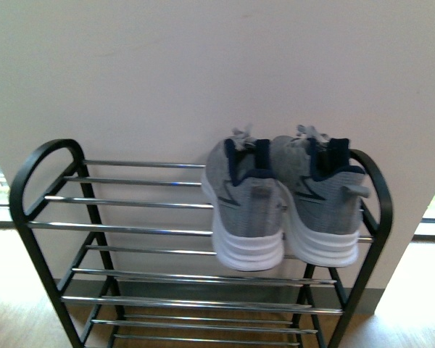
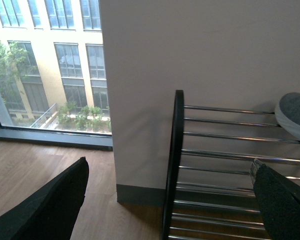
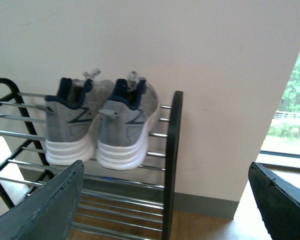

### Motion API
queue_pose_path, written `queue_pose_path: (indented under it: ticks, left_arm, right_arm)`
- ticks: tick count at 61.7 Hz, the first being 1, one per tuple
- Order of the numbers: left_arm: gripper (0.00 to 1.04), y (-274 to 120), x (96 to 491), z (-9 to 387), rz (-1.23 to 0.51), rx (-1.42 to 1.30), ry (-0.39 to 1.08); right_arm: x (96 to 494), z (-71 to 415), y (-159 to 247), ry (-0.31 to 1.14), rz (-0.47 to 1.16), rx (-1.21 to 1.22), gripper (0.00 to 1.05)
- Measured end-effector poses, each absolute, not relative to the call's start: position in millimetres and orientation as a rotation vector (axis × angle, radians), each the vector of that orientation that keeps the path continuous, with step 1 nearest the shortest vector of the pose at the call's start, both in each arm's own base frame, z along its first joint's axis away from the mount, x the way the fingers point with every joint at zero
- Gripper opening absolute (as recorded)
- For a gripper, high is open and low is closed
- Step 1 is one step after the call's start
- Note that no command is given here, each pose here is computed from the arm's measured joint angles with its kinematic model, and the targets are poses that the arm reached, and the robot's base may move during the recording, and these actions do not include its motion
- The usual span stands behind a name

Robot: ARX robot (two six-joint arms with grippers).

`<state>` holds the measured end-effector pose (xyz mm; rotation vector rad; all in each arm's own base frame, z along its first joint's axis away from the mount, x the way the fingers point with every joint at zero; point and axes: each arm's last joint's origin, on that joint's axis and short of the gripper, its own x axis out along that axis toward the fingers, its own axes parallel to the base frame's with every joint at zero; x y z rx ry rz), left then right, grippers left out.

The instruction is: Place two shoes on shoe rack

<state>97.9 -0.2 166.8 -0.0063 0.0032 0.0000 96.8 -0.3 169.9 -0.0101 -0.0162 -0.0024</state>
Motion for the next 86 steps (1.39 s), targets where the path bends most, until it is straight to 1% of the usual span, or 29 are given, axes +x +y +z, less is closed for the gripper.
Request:
queue_pose_path:
  ticks: [86]
  left_arm:
    - [0.95,-0.2,97.8,167.0,-0.002,-0.005,0.002]
  right_arm:
    - [96.7,169.7,-0.2,-0.015,-0.003,-0.009,0.95]
